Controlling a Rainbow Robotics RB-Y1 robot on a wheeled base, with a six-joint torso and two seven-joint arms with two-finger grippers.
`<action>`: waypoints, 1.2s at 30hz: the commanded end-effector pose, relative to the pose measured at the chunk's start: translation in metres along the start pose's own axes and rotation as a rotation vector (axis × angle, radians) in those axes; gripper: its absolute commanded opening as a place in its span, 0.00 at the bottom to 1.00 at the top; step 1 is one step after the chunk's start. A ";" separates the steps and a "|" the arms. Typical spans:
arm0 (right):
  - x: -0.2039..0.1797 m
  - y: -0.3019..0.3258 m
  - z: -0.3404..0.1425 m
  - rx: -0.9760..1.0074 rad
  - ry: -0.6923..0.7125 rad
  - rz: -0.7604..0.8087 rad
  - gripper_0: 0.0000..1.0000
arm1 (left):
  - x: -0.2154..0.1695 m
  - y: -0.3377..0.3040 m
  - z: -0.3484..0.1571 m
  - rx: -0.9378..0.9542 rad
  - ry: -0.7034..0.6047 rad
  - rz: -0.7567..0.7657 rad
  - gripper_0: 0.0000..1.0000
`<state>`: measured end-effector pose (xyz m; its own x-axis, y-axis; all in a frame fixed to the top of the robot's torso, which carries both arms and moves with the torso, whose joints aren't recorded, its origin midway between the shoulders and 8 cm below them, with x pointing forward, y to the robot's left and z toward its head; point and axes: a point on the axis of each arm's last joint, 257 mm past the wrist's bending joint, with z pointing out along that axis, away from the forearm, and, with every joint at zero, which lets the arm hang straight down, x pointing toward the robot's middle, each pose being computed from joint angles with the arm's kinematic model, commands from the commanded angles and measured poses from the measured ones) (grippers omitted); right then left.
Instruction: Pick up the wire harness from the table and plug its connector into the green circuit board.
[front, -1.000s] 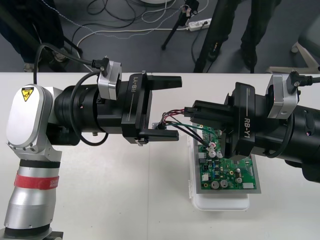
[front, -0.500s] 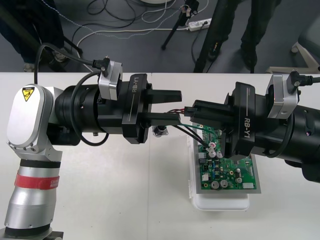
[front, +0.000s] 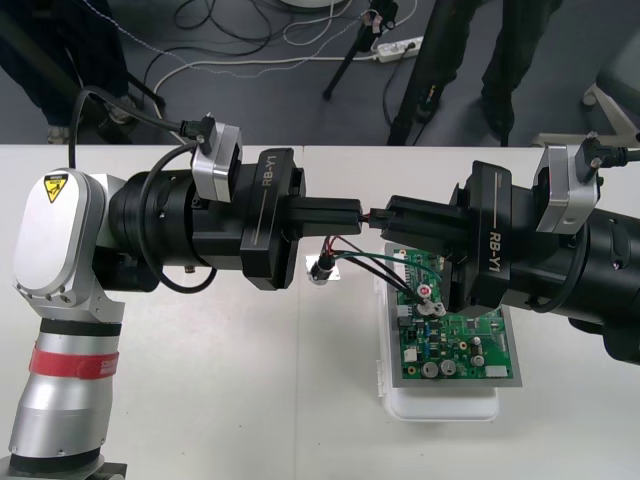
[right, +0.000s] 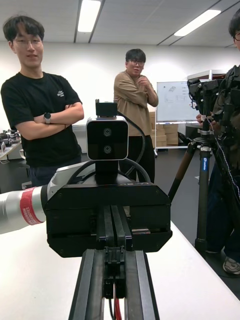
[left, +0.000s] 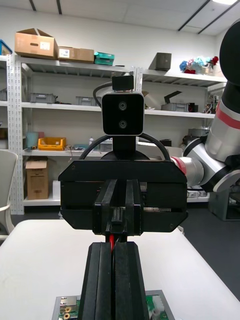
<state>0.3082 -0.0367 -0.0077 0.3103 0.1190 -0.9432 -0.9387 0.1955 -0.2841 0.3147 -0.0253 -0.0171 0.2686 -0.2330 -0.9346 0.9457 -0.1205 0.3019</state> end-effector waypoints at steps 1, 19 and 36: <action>-0.013 0.014 0.008 -0.030 -0.040 -0.033 0.00 | -0.017 -0.010 0.018 0.078 -0.035 0.041 0.00; -0.014 0.014 0.007 -0.030 -0.037 -0.029 1.00 | -0.018 -0.011 0.016 0.080 -0.038 0.053 0.00; -0.004 0.013 -0.008 -0.017 0.002 0.006 1.00 | 0.004 -0.013 -0.019 0.051 0.056 0.046 0.00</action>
<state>0.3064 -0.0390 -0.0085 0.2912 0.1293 -0.9479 -0.9447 0.1951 -0.2636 0.3163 -0.0156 -0.0209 0.2728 -0.2107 -0.9387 0.9452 -0.1233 0.3023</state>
